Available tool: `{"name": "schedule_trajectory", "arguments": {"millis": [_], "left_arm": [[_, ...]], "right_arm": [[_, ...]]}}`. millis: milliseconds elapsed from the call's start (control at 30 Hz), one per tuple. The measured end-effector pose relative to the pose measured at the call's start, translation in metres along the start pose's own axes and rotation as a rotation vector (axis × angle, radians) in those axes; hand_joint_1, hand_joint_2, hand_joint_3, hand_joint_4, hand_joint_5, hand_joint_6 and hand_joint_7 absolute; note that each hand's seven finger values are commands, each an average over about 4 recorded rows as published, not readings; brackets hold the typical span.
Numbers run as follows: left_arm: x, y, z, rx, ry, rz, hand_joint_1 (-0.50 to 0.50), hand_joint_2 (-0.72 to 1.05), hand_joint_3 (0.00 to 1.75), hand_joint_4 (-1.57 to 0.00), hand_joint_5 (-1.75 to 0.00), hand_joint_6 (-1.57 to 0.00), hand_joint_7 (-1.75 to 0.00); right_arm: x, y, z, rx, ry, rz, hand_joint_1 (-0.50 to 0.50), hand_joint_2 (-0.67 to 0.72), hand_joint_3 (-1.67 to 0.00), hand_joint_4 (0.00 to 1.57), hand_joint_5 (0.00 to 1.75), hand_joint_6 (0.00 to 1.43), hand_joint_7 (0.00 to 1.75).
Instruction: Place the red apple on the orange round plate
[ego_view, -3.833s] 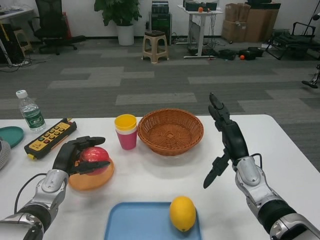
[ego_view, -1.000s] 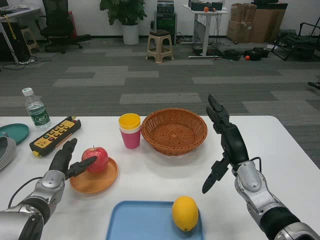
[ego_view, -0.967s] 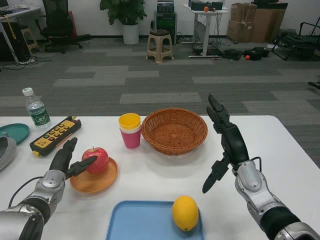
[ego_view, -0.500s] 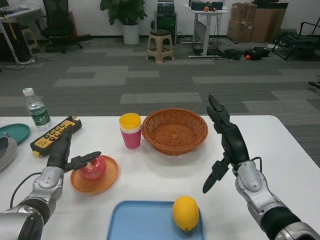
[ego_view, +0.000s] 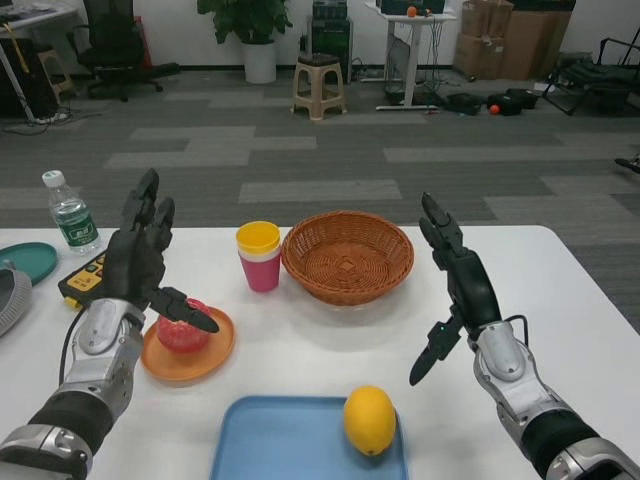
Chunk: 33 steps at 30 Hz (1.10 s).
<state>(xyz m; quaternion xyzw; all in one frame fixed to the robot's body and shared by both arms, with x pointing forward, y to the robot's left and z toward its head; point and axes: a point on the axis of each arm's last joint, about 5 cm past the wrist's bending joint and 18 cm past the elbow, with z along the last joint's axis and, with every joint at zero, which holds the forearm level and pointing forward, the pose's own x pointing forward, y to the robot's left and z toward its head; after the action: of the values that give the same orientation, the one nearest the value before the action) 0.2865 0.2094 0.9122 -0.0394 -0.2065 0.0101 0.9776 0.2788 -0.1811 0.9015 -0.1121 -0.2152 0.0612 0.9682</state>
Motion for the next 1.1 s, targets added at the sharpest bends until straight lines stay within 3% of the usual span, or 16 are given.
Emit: {"name": "schedule_trajectory", "arguments": {"millis": [333,867,1100], "left_arm": [[0.004,-0.011,0.009,-0.06,-0.085,-0.026,-0.5,-0.72,0.07,0.0,-0.1,0.0,0.0],[0.003,-0.014,0.012,-0.076,-0.11,-0.028,-0.5,-0.72,0.02,0.0,-0.1,0.0,0.0],[0.004,-0.014,0.014,-0.079,-0.122,-0.031,-0.5,-0.72,0.09,0.0,-0.1,0.0,0.0]], "right_arm": [[0.001,-0.001,0.0,-0.005,-0.002,0.0,-0.33,0.72,0.0,0.0,0.0,0.0,0.03],[0.002,-0.002,0.001,-0.009,-0.004,-0.001,-0.33,0.72,0.0,0.0,0.0,0.0,0.02],[0.002,-0.002,0.001,-0.009,-0.004,-0.001,-0.33,0.72,0.0,0.0,0.0,0.0,0.03]]}}
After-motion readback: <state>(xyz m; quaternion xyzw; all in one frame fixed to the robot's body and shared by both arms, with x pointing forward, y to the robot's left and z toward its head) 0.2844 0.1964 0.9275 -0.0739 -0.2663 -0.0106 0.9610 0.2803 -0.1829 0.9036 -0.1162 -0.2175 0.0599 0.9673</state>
